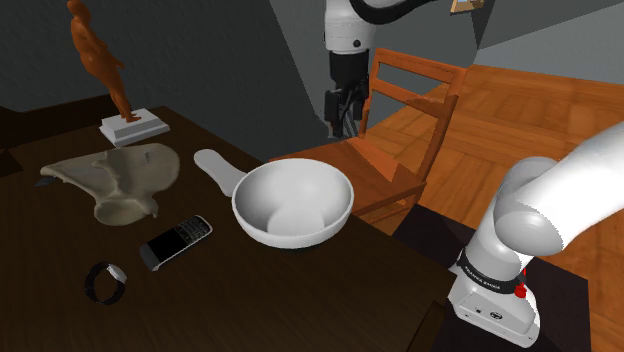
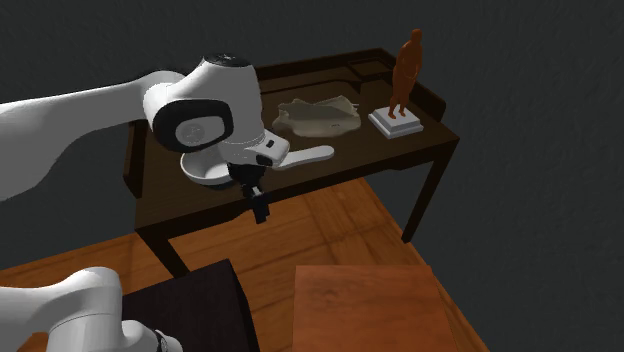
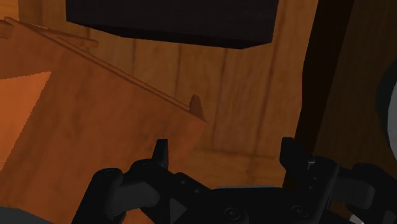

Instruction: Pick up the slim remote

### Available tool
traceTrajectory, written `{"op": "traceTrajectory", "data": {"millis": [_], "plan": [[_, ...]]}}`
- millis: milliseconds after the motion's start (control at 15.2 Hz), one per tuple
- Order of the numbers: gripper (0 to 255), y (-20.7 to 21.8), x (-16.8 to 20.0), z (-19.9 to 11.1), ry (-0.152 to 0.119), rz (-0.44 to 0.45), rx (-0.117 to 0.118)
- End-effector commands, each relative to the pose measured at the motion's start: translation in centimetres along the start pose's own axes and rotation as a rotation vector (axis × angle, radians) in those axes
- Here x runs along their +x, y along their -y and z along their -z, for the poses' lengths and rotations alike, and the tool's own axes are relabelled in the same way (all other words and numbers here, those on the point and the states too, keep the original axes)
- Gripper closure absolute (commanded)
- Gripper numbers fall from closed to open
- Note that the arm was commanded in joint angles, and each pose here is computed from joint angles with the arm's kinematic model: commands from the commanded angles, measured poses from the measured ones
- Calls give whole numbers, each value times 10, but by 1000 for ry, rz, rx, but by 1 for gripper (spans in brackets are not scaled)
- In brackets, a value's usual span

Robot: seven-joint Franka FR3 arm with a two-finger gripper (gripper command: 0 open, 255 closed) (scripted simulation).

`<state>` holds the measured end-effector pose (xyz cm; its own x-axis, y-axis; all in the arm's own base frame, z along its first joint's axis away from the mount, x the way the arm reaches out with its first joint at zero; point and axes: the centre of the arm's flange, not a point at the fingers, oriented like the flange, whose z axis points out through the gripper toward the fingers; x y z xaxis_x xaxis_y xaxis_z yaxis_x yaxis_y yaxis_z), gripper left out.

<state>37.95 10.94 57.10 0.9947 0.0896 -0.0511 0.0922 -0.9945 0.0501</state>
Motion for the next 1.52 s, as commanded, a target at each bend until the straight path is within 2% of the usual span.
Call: {"op": "traceTrajectory", "data": {"millis": [0,1452], "plan": [[0,17,19,0,-4,-10,7],[0,194,225,-25,-41,-108,71]]}}
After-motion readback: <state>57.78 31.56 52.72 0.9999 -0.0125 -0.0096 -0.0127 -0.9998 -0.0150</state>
